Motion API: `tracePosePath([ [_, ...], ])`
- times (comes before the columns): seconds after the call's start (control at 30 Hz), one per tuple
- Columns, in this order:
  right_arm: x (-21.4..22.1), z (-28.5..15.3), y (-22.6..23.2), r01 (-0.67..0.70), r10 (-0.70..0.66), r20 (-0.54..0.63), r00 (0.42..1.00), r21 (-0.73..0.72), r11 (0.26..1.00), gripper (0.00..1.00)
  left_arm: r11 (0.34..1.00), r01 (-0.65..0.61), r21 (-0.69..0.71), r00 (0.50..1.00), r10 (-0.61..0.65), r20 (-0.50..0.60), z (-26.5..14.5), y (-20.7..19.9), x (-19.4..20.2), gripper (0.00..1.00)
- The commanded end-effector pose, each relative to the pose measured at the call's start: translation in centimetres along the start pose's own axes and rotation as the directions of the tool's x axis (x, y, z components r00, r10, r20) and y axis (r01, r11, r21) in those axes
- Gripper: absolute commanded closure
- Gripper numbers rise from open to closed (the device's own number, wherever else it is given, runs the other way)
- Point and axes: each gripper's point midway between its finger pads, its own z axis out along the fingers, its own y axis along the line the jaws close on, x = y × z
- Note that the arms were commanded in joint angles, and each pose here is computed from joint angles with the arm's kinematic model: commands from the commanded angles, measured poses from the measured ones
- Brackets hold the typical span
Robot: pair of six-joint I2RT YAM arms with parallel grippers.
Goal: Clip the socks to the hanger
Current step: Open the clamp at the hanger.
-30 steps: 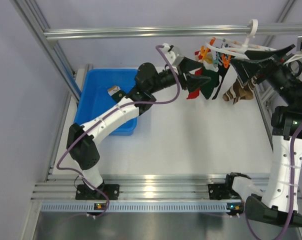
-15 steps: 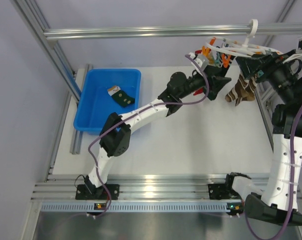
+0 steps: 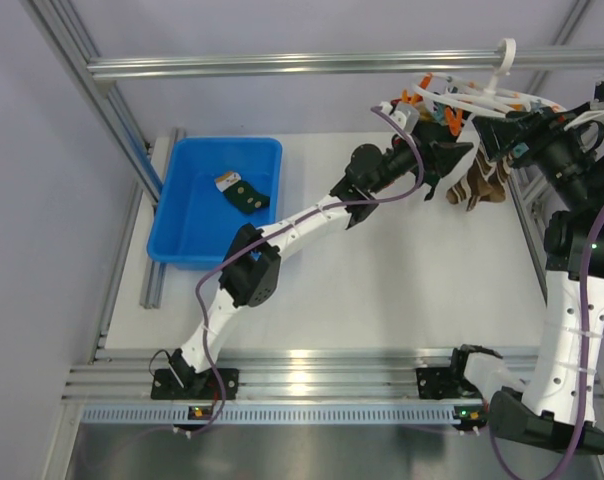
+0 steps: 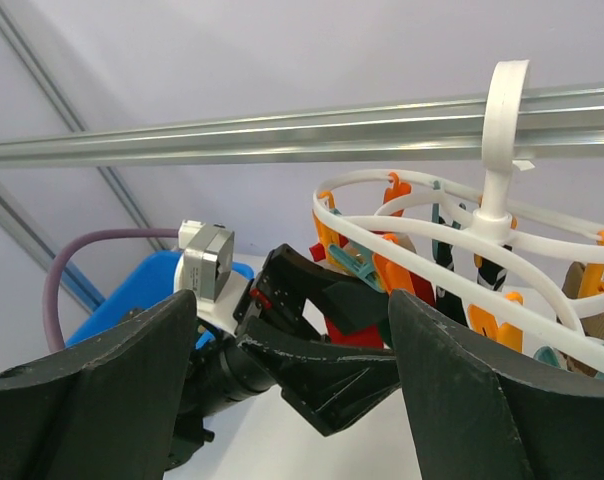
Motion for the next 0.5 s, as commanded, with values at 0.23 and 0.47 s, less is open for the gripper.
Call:
tracePosePath([
  [0.23,-2.1,-0.2,0.6,0.040,-0.039,0.053,0.998,-0.006,0.999,0.24,0.999,0.041,-0.020,0.980,-0.036,0.198,1.2,0.5,-5.6,0.24],
  [0.47,-2.0,0.0,0.4,0.029,-0.029,0.052,0.998,-0.006,1.000,0.25,0.999,0.045,0.010,0.975,-0.046,0.215,1.2,0.0,-6.7,0.40],
])
